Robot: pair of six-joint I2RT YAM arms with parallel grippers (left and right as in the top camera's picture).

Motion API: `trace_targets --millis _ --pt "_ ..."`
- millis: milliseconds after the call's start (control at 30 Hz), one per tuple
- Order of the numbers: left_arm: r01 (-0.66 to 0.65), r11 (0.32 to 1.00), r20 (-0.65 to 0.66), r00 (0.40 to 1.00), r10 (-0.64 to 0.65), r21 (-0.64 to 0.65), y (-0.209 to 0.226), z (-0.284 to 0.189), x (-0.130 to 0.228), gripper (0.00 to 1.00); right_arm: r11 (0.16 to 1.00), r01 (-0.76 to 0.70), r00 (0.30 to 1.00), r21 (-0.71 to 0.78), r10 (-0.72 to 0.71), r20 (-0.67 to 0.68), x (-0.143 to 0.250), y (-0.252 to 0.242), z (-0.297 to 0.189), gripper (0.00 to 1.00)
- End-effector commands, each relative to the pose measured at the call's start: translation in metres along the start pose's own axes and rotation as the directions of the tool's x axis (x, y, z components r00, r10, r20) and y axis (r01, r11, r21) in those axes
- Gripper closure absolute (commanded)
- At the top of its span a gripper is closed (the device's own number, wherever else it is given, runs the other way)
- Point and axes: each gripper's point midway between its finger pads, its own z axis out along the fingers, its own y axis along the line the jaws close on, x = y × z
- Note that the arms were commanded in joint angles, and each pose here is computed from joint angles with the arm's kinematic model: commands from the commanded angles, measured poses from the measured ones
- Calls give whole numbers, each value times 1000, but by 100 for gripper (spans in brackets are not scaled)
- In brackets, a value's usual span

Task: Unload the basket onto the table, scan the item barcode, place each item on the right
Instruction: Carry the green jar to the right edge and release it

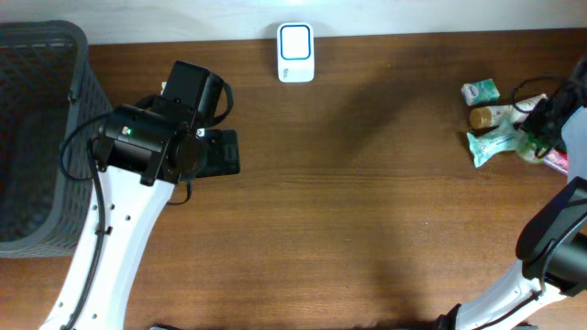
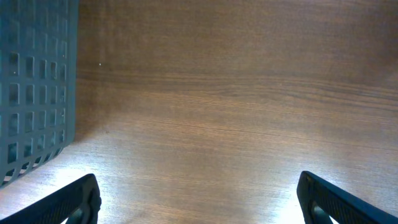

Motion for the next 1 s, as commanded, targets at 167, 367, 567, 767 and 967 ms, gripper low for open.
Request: trace_targets --millis 167,367,567,767,967 --pt "-1 1000 4 1000 1 -10 2 0 0 1 996 3 999 95 0 -36 20 -21 -6 55" --pt "-1 1000 4 1000 1 -10 2 0 0 1 996 1 1000 93 2 -27 25 -20 4 48" --pt "-1 1000 5 1000 1 -10 2 0 0 1 996 -1 1000 87 2 -19 24 -19 2 1" --pt "-1 1000 4 1000 1 -10 2 0 0 1 999 -32 990 -41 37 138 -9 -10 -71 1" --pt "-1 1000 4 1000 1 -10 3 0 0 1 961 -2 958 -276 81 275 -3 3 -198 1"
